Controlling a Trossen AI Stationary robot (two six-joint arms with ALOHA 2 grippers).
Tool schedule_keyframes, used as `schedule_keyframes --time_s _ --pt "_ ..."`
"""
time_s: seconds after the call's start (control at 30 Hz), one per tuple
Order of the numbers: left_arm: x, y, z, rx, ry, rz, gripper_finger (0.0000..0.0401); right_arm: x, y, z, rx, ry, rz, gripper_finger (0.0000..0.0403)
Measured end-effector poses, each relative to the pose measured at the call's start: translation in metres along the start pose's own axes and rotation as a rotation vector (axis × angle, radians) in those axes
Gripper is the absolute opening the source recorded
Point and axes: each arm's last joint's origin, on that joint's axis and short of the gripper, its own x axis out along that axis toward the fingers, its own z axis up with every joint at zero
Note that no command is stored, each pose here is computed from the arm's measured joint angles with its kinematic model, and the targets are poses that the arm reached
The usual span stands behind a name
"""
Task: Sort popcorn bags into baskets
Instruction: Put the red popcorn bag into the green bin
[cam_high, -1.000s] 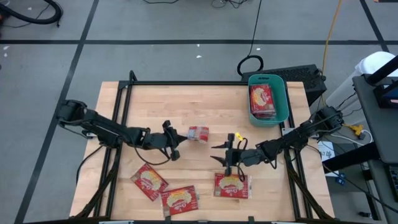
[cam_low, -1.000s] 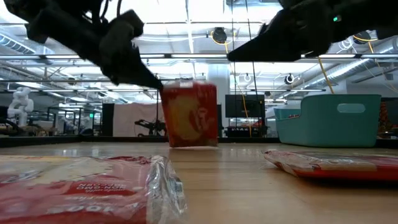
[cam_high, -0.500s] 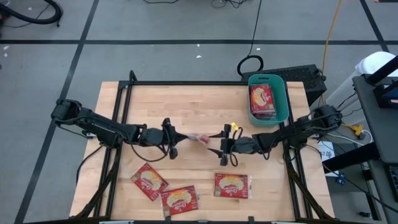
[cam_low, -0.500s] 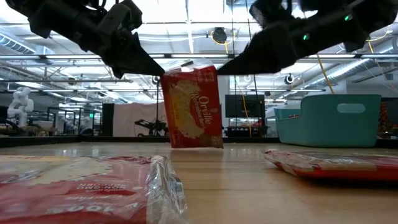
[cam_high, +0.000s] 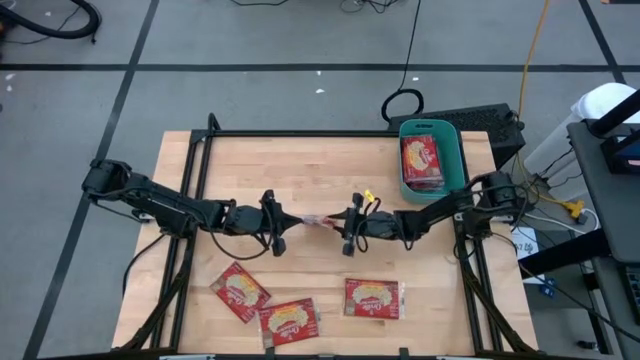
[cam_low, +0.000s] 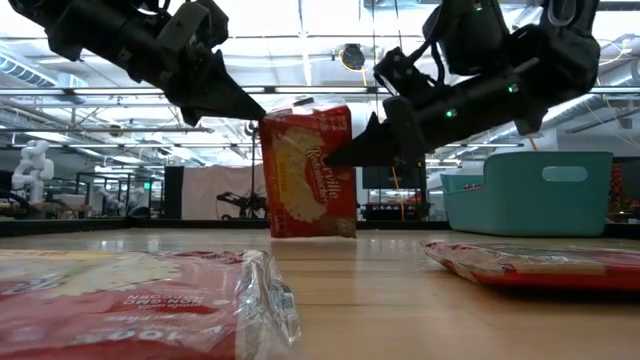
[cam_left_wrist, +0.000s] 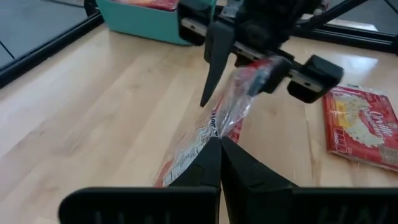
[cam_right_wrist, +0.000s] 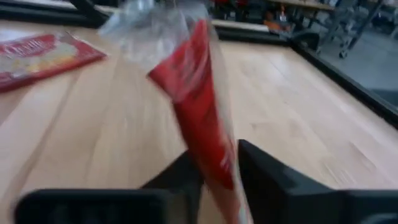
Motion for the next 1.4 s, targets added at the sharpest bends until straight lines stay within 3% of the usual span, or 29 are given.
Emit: schedule_keyframes --time_s 0.17,0.3,0.43,0.53,0.67,0.87,1.03,1.13,1.4 --pt "0.0 -0.001 0.006 0.07 -0.061 -0.001 0.0014 -0.008 -0.011 0.009 0.023 0.066 -0.011 0.0011" --pt "-0.001 -0.003 0.015 0.148 -0.149 -0.012 0.0047 -0.022 -0.024 0.023 0.051 0.101 0.007 0.0023" --pt "-0.003 -0.003 0.023 0.154 -0.235 0.04 0.009 -0.046 -0.045 0.042 0.154 0.141 0.021 0.0026" --pt "-0.003 -0.001 0.026 0.136 -0.262 0.105 0.0119 -0.069 -0.062 0.052 0.193 0.2 -0.02 0.0013" --pt "-0.002 0.003 0.025 0.129 -0.251 0.131 0.0142 -0.104 -0.092 0.078 0.287 0.171 -0.117 0.0007" --pt "-0.001 0.005 0.025 0.087 -0.244 0.133 0.0147 -0.154 -0.139 0.108 0.328 0.228 -0.219 0.0024" --pt "-0.002 0.003 0.024 0.08 -0.241 0.101 0.0147 -0.189 -0.172 0.124 0.383 0.364 -0.321 0.0021" --pt "-0.002 0.002 0.024 0.08 -0.239 0.076 0.0147 -0.203 -0.188 0.131 0.44 0.427 -0.326 0.0019" --pt "-0.002 -0.001 0.024 0.061 -0.238 0.052 0.0147 -0.212 -0.231 0.118 0.587 0.551 -0.339 0.0019"
